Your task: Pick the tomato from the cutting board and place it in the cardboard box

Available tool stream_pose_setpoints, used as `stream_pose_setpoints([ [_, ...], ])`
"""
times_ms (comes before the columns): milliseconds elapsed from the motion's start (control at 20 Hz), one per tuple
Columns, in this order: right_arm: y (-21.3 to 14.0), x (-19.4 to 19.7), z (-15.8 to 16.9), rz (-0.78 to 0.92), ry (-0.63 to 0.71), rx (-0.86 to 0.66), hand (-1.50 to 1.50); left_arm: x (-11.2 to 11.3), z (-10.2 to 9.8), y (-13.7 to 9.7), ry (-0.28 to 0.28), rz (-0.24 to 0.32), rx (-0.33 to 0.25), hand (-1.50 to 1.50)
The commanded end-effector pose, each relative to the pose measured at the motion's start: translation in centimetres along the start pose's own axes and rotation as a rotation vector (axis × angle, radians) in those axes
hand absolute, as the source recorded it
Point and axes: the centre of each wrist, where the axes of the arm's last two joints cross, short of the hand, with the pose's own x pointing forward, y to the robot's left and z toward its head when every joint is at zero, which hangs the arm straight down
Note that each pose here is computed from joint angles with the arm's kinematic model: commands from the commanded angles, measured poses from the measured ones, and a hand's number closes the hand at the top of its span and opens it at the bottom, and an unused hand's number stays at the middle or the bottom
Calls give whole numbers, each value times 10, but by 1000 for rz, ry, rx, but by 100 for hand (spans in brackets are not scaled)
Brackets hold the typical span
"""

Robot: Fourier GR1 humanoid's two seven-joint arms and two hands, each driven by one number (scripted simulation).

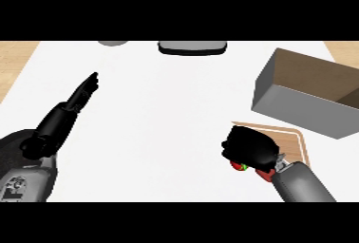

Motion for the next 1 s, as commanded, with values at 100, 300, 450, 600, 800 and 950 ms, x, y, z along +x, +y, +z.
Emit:
stream_pose_setpoints([
  [100, 23, 58, -12, -281, 58, -68, 150, -8, 6, 0, -5, 8, 3, 0],
  [300, -34, 61, 7, -225, 59, -247, 150, 11, -2, -7, 4, 8, -2, 0],
  [450, -55, 80, 11, -152, 55, -335, 150, 7, 2, -5, 2, -4, -3, 0],
  [600, -83, 89, 42, -122, 51, -403, 150, 8, -4, -3, -4, -2, 13, 0],
  [800, -111, 74, 80, -195, 183, -538, 150, 6, -7, -10, 21, 12, 0, 0],
  [950, -116, 57, 82, -324, 350, -663, 150, 8, -9, -13, -7, -3, 10, 0],
])
